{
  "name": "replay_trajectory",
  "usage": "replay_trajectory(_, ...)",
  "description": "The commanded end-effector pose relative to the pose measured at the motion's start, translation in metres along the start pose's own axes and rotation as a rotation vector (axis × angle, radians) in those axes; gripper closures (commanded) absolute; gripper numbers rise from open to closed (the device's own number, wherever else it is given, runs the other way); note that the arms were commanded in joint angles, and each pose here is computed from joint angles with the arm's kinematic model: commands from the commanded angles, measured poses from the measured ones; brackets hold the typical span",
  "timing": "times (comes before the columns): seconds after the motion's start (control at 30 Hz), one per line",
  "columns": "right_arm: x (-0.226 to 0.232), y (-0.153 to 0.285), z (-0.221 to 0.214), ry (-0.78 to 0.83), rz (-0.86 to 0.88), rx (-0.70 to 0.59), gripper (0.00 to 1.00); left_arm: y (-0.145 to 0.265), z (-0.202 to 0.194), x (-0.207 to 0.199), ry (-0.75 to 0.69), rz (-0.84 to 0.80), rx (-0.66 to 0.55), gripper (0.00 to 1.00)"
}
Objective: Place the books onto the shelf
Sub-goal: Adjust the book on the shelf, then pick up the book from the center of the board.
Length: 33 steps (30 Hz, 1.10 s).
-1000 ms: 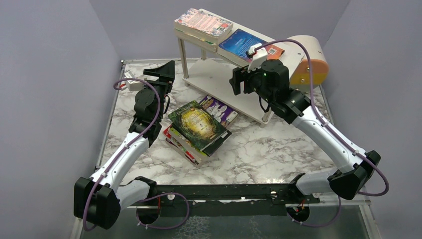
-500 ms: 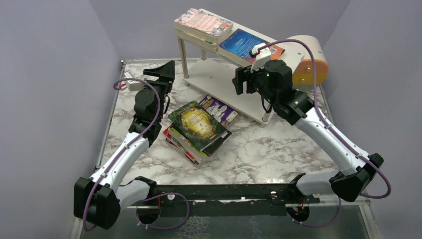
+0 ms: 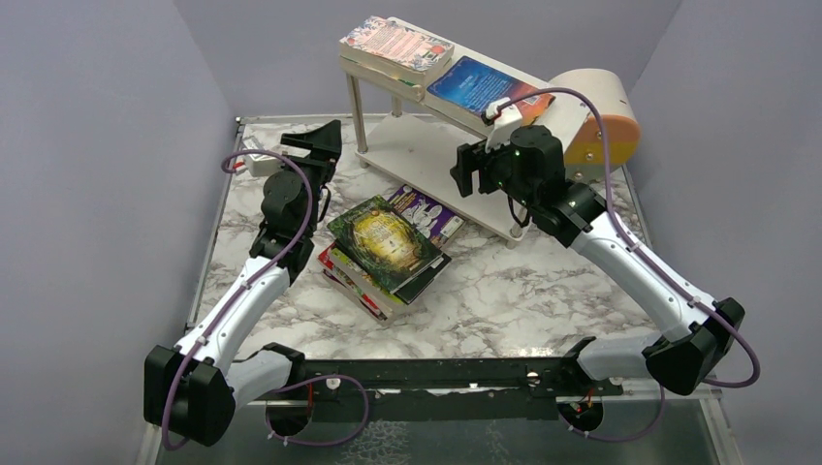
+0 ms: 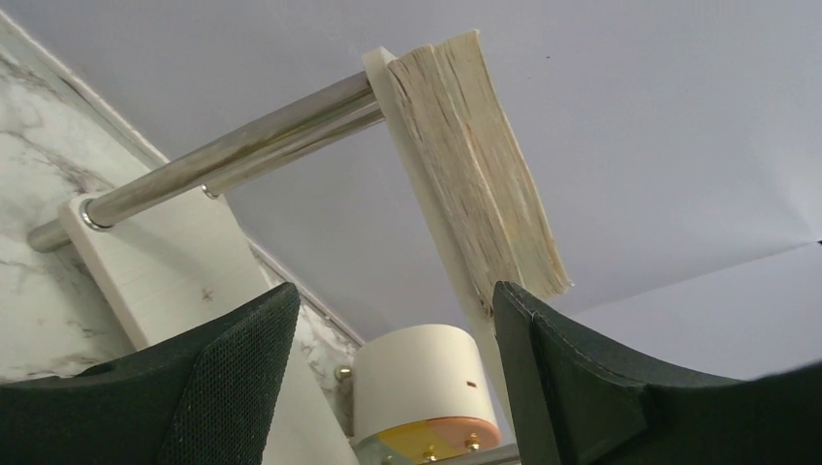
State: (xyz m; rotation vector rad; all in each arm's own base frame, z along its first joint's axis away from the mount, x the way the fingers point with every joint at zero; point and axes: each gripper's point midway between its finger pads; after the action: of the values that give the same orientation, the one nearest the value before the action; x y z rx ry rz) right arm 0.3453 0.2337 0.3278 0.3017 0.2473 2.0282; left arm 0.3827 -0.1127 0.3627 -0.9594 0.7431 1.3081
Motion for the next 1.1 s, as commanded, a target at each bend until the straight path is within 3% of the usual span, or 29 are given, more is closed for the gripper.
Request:
replay_trajectory(0.0, 0.02, 0.01, -0.011, -0.041, 0.128, 0.013, 0.25, -0.002, 0.01, -0.003, -0.125, 0.039, 0.019, 0.31)
replay_trajectory(0.2, 0.038, 0.018, -0.039, -0.052, 0.211, 0.067, 0.27, -0.017, 0.001, 0.0, -0.392, 0.063, 0.198, 0.28)
replay_trajectory(0.4, 0.057, 0.019, -0.076, -0.06, 0.262, 0.14, 0.28, -0.025, -0.025, 0.01, -0.701, 0.084, 0.471, 0.28)
replay_trajectory(0.6, 0.065, 0.018, -0.089, -0.08, 0.278, 0.153, 0.27, -0.019, 0.004, 0.001, -0.853, 0.101, 0.412, 0.23)
replay_trajectory(0.77, 0.065, 0.013, -0.088, -0.075, 0.272, 0.154, 0.27, -0.047, 0.025, -0.026, -0.963, 0.105, 0.364, 0.2)
replay_trajectory(0.97, 0.065, 0.01, -0.085, -0.068, 0.264, 0.144, 0.27, -0.086, 0.032, -0.062, -0.97, 0.05, 0.328, 0.19)
replay_trajectory(1.07, 0.064, 0.009, -0.086, -0.067, 0.264, 0.144, 0.27, -0.097, 0.021, -0.052, -0.948, 0.054, 0.358, 0.19)
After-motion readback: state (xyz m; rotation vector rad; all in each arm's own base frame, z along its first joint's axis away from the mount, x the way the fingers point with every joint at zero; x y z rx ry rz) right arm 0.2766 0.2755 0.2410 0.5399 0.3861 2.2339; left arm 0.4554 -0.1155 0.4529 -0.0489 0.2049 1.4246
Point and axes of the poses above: each gripper's point midway between its finger pads, its own y axis back along the fingers, its own x axis along the line the jaws close on, z = x × y, and after that the axes turned 6 degrees about -y, right-handed
